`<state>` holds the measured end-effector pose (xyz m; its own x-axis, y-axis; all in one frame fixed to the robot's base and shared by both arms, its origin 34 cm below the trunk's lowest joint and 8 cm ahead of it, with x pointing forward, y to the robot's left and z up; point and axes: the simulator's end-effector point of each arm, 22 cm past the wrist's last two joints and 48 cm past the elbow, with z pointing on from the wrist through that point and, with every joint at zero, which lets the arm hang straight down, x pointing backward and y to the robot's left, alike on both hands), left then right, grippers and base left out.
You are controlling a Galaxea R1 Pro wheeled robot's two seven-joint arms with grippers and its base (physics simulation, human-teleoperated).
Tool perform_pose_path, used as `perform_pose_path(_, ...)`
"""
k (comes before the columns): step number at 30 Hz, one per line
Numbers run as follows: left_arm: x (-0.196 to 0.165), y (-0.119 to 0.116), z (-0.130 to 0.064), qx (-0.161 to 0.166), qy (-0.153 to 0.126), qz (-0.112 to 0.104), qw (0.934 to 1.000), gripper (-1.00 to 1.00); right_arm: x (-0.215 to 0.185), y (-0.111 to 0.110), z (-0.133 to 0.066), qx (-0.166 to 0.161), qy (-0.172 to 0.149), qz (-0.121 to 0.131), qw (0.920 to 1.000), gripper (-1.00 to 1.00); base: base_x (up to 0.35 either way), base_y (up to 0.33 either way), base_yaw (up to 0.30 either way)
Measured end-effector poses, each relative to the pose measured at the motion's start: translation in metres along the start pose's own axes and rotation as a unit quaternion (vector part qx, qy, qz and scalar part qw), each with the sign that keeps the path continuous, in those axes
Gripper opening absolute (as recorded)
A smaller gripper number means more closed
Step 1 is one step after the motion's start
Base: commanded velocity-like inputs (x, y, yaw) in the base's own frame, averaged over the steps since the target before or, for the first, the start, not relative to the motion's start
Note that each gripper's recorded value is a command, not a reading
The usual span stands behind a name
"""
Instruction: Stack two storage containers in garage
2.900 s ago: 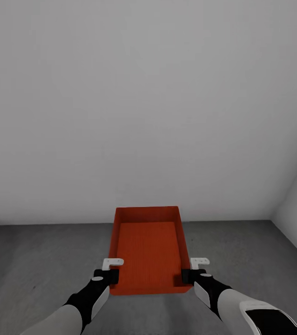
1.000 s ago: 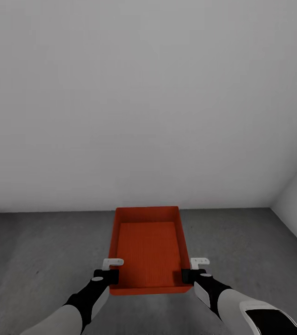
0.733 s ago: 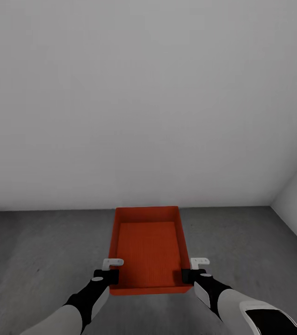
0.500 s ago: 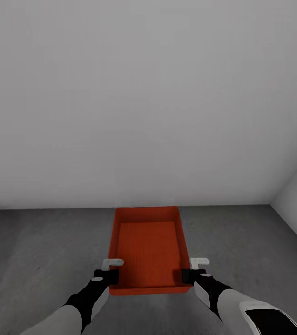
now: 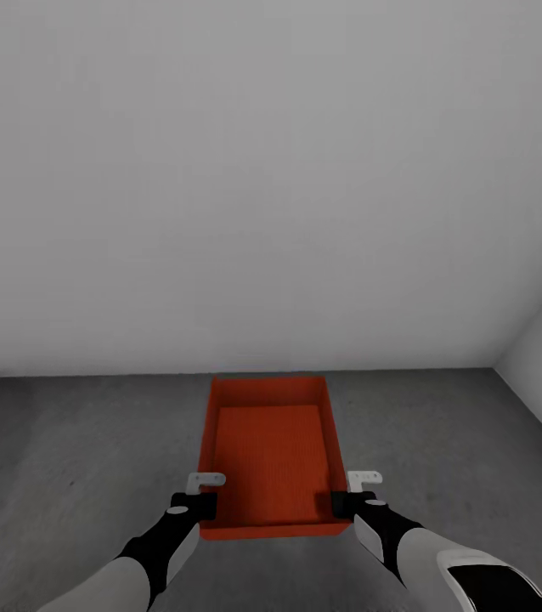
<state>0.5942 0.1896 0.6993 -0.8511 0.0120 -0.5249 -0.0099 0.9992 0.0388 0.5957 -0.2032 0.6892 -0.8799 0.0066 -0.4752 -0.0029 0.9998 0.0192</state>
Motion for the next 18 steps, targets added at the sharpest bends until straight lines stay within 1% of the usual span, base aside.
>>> perform_pose_path(18,0.015,0.0,0.007,0.0,0.014,0.0,0.9999,-1.0,0.015,0.0,0.008,0.0,0.014,0.0,0.9999,-1.0,0.0,0.0,0.0)
